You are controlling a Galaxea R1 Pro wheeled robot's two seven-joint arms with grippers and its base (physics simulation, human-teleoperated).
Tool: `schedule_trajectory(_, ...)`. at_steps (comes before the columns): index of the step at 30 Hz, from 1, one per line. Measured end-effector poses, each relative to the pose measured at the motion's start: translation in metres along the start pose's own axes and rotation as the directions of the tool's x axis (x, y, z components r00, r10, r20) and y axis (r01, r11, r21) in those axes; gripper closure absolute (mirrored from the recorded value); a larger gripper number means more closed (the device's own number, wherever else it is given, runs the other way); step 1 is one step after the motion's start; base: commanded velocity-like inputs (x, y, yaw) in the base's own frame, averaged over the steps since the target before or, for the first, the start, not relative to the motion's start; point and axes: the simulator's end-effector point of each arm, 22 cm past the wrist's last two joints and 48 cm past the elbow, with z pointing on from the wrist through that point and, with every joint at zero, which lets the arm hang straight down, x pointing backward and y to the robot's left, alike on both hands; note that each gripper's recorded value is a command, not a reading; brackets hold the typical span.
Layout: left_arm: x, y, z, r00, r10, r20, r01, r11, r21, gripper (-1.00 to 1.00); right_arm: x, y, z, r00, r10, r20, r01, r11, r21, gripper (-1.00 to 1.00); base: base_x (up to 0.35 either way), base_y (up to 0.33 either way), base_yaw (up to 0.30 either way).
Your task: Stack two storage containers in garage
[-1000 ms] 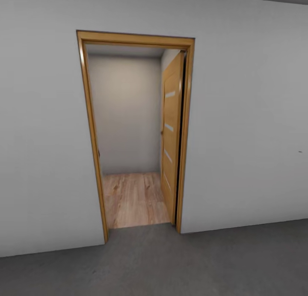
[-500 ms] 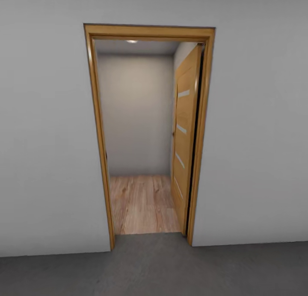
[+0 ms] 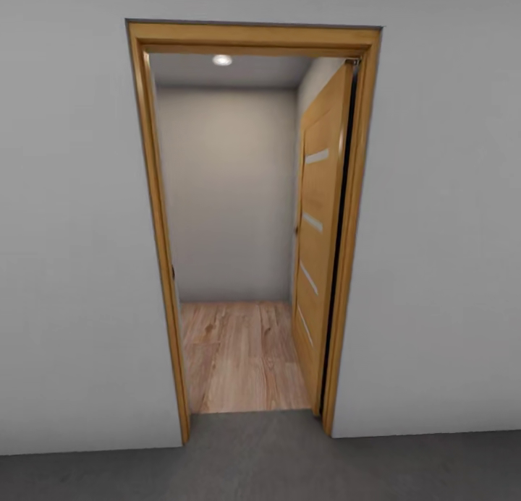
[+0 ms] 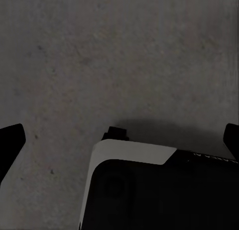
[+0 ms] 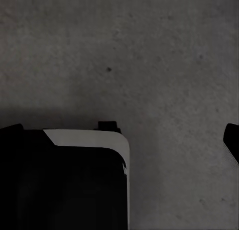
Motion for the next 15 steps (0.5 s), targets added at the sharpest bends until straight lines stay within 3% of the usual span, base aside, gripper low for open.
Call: schedule_trajectory(15,0.0001,-0.0001,0.0,1.0,0.0,-0.001,0.0,1.0,0.0,-1.0,0.0,0.0008,0.0,1.0,-0.001,0.0,0.001,1.0,-0.001,-1.0,0.323,0.0,0.0)
